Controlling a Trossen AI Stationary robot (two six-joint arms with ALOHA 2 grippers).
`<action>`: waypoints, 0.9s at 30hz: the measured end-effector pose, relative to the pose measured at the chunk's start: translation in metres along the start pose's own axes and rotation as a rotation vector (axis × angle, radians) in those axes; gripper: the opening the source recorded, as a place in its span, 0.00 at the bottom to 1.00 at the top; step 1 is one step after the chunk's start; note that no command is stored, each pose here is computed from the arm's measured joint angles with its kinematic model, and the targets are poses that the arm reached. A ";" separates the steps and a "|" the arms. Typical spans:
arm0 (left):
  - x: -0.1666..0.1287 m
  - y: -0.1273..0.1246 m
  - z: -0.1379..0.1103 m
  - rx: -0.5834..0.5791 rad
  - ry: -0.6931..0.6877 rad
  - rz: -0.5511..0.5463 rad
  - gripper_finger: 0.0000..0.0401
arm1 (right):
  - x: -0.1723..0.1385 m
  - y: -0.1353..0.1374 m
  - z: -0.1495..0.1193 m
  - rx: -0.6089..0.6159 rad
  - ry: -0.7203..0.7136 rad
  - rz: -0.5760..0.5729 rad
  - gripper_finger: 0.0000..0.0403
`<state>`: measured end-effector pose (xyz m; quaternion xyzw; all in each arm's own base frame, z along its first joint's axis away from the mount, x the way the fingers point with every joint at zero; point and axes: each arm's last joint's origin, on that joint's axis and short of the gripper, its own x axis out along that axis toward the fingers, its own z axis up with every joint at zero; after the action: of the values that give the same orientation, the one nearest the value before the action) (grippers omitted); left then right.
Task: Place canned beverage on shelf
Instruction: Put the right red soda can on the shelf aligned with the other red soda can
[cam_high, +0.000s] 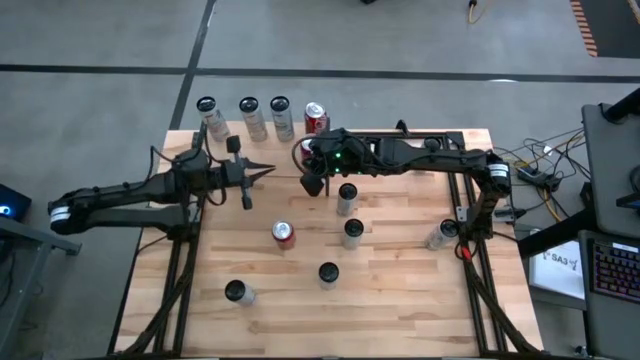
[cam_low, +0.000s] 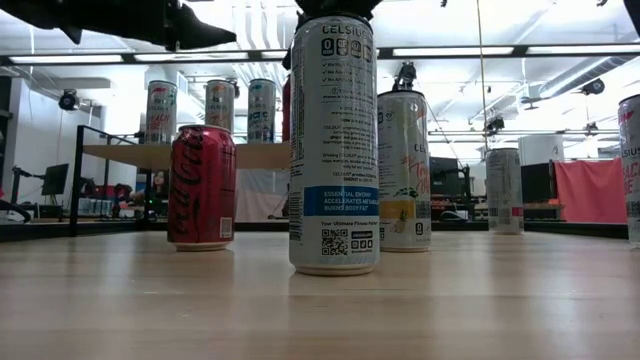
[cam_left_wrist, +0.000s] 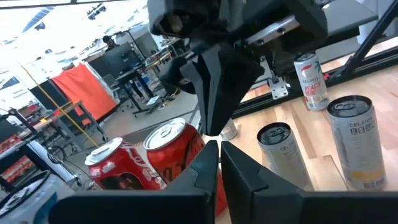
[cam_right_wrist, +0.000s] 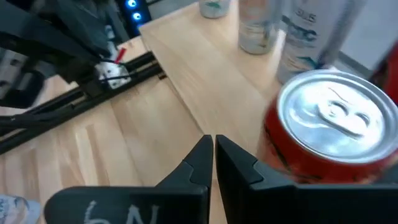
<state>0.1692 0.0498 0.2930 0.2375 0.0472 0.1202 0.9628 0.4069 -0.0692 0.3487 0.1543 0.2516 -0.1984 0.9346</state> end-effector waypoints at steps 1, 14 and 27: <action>-0.001 0.000 0.001 0.000 -0.007 0.004 0.01 | 0.000 -0.001 0.000 0.007 0.001 -0.017 0.02; -0.020 0.003 0.006 -0.011 -0.023 0.014 0.00 | 0.000 -0.006 -0.002 0.021 -0.020 -0.162 0.02; -0.019 0.002 0.006 -0.018 -0.018 0.011 0.00 | 0.000 -0.016 0.000 0.012 -0.025 -0.229 0.02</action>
<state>0.1513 0.0445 0.2996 0.2302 0.0359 0.1238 0.9646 0.4004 -0.0833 0.3458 0.1276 0.2548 -0.3070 0.9080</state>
